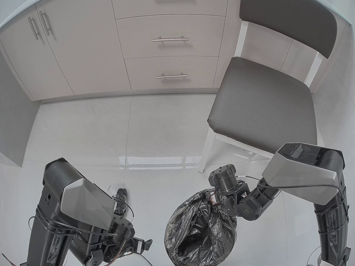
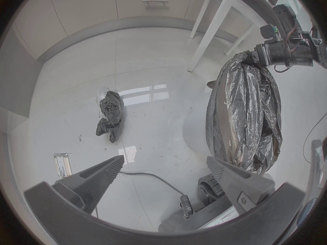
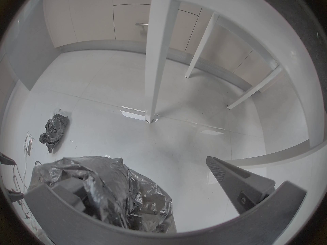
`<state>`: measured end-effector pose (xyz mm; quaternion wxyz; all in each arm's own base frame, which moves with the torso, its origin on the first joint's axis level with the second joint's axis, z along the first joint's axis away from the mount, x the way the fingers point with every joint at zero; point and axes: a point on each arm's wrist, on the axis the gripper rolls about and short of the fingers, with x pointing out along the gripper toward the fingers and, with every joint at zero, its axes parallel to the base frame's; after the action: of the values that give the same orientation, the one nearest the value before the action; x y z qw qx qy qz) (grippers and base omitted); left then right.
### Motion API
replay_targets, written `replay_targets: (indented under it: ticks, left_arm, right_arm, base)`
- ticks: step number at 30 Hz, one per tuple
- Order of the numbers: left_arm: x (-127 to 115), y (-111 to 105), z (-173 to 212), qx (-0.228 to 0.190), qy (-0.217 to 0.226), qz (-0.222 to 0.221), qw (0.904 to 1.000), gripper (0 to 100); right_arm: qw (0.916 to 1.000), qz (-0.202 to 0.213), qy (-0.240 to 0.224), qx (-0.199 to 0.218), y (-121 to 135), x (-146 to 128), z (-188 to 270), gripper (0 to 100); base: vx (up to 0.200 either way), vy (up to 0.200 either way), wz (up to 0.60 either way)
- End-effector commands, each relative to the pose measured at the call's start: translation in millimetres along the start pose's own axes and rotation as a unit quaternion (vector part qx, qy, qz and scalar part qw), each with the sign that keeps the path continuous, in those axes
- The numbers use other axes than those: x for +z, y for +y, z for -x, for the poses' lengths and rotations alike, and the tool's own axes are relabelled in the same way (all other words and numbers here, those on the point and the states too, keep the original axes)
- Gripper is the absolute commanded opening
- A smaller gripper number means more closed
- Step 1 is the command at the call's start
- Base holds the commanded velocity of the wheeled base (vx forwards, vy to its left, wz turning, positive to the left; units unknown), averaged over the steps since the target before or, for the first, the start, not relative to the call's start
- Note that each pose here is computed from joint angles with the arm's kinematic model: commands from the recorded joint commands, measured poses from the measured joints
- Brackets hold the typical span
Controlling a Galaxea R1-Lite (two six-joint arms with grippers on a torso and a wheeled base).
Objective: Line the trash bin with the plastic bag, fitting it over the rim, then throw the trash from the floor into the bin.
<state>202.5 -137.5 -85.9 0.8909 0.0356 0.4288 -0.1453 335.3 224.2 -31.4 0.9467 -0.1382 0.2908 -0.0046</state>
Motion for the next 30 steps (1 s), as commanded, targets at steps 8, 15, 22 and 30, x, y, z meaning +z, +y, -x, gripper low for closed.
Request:
replay_targets:
  ticks: [8,15,22,30]
  left_arm:
    - [0,0,0,0.000,0.000,0.000,1.0000,100]
    - [0,0,0,0.000,0.000,0.000,1.0000,100]
    - [0,0,0,0.000,0.000,0.000,1.0000,100]
    - [0,0,0,0.000,0.000,-0.001,1.0000,100]
  right_arm:
    - [0.9999,0.000,0.016,0.005,-4,-2,-20,100]
    - [0.9997,-0.003,0.021,0.010,-4,2,-31,100]
    - [0.9994,0.000,0.028,0.020,-1,-3,-37,100]
    - [0.9996,-0.004,0.013,0.026,-8,12,-14,100]
  base:
    - [0.000,0.000,0.00]
    - [0.000,0.000,0.00]
    - [0.000,0.000,0.00]
    - [0.000,0.000,0.00]
